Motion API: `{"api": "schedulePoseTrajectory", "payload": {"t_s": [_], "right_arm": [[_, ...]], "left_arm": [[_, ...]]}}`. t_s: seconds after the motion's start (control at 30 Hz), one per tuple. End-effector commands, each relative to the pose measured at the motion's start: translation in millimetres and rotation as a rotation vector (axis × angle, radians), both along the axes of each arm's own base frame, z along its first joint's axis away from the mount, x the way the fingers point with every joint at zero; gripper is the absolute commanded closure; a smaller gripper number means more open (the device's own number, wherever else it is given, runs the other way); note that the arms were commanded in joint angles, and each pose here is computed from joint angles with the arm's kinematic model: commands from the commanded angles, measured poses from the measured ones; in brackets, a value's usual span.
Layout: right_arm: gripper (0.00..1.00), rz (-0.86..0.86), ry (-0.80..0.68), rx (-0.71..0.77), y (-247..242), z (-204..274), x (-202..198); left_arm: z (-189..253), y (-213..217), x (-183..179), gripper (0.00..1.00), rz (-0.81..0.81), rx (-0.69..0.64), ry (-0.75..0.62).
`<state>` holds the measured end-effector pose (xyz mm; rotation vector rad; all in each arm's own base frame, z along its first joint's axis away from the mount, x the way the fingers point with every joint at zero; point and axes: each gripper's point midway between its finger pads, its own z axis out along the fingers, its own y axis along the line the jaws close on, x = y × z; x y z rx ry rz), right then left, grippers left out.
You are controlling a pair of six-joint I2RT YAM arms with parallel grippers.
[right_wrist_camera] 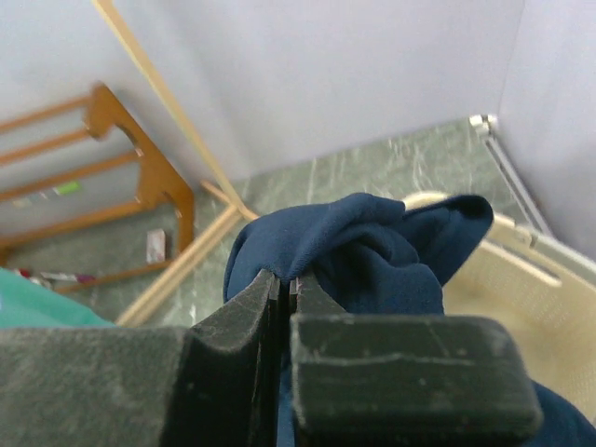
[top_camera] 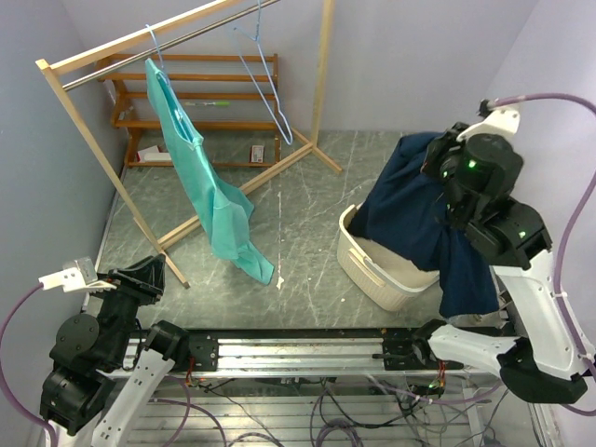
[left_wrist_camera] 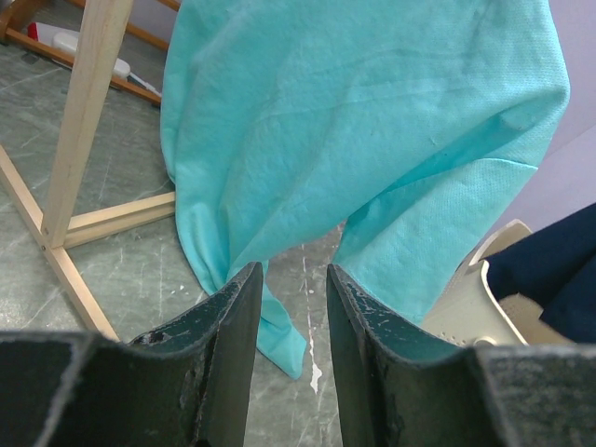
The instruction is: Remove the t-shirt from the hanger
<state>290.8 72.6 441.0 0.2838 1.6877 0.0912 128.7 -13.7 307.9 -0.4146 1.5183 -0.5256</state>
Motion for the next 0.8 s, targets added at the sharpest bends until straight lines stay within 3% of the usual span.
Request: {"api": "schedulePoseTrajectory", "payload": {"t_s": [0.0, 0.27, 0.47, 0.6, 0.77], "right_arm": [[1.00, -0.053, -0.196, 0.058, -14.2, 79.6, -2.7], [1.00, -0.163, -0.337, 0.012, -34.1, 149.5, -0.5], [1.00, -0.211, -0.403, -0.008, -36.5, 166.4, 7.7], [1.00, -0.199, -0.340, -0.035, -29.2, 146.2, 17.3], [1.00, -0.190, -0.176, -0.063, -33.0, 71.0, 8.1]], "left_arm": [[5.1, 2.4, -2.9, 0.55, 0.004, -0.017, -0.015], [4.5, 2.6, -2.6, 0.55, 0.006, -0.017, -0.012], [4.7, 2.8, -2.5, 0.55, 0.007, -0.016, -0.014], [4.0, 3.3, -2.5, 0.55, 0.010, -0.017, -0.011], [4.3, 3.7, -2.6, 0.55, 0.012, -0.018, -0.012]]}}
